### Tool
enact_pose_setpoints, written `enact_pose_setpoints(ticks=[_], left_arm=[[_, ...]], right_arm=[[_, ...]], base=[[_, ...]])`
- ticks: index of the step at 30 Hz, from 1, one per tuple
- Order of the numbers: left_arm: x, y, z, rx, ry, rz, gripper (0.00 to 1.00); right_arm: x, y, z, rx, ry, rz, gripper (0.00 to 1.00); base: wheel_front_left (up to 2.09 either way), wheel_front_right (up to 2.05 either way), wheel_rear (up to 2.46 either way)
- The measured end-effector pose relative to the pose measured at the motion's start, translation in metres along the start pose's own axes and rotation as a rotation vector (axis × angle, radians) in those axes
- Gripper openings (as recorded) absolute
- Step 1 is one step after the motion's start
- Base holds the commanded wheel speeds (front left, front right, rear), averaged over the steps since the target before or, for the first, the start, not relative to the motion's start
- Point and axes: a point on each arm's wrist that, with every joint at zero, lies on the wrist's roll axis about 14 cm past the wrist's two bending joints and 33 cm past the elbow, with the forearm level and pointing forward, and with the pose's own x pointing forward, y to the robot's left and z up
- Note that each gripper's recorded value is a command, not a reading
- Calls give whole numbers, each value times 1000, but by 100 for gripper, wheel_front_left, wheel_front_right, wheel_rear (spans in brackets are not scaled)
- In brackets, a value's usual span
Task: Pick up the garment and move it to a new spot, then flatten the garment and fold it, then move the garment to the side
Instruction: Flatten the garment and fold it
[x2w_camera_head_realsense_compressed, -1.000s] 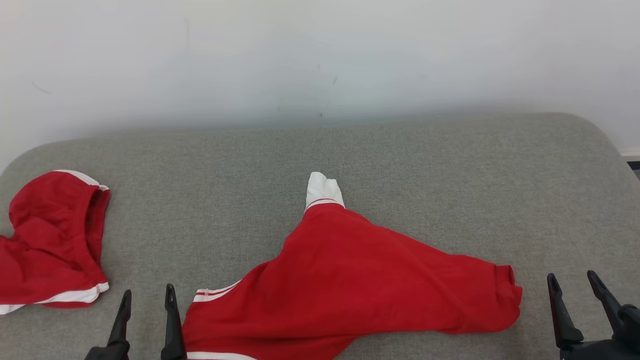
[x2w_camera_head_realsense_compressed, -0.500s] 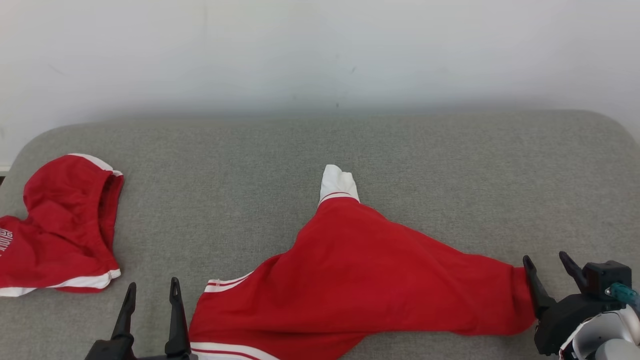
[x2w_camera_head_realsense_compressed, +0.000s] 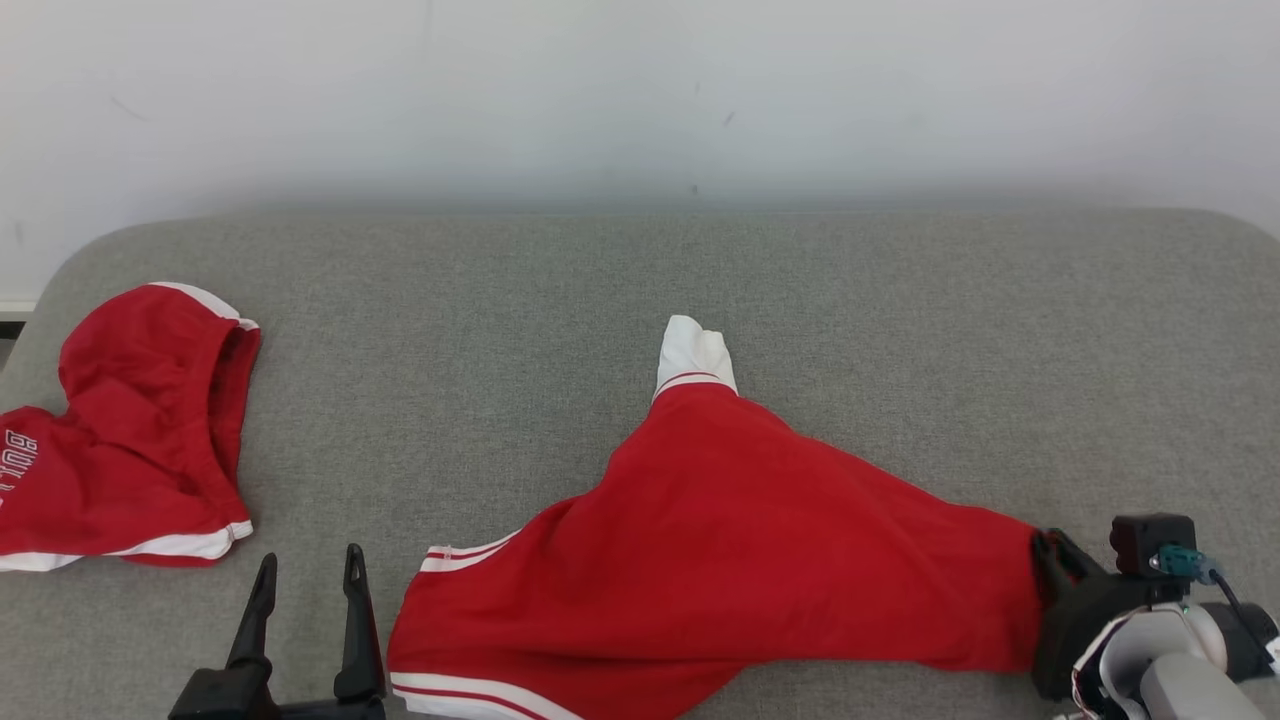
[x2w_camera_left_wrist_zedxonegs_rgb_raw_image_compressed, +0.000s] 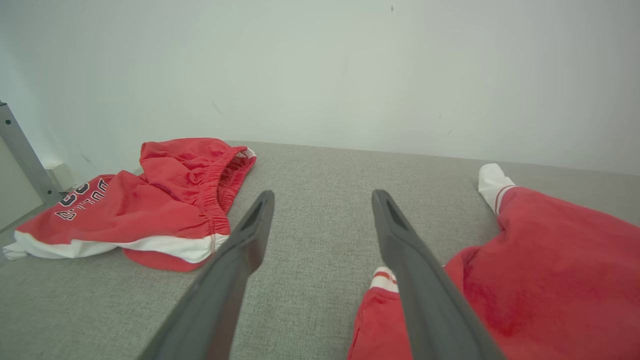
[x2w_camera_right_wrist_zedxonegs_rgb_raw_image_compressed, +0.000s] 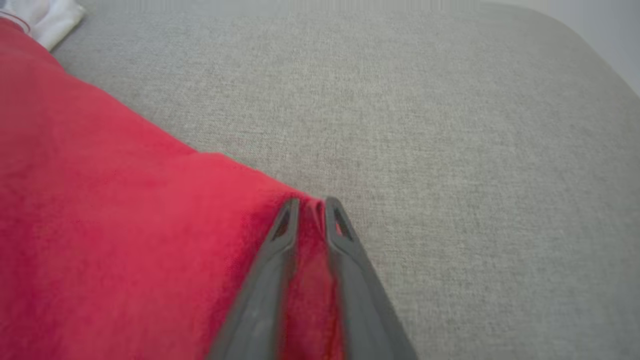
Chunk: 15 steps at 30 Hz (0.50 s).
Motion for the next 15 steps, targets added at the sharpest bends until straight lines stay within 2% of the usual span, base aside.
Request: enact_pose_setpoints(ticks=[4,8,13,14,15], left_arm=[[0,1,2,-3,-5,5,100],[-1,2,4,-5,-10,6,100],[-2,2,4,-8,-12,7,100],[-2,2,4,-8,-12,7,100],[-3,2,4,-9,-11,7,100]], right_arm=[[5,1,33,0,-117,11,0],[5,-4,101,-20,-333,13,0],[2,23,181,-75,-542,91,0],[2,23,181,-75,-542,91,0],[0,29,197,-83,-582,104,0]], base=[[0,0,0],[0,0,0],[0,0,0],[0,0,0],[0,0,0]])
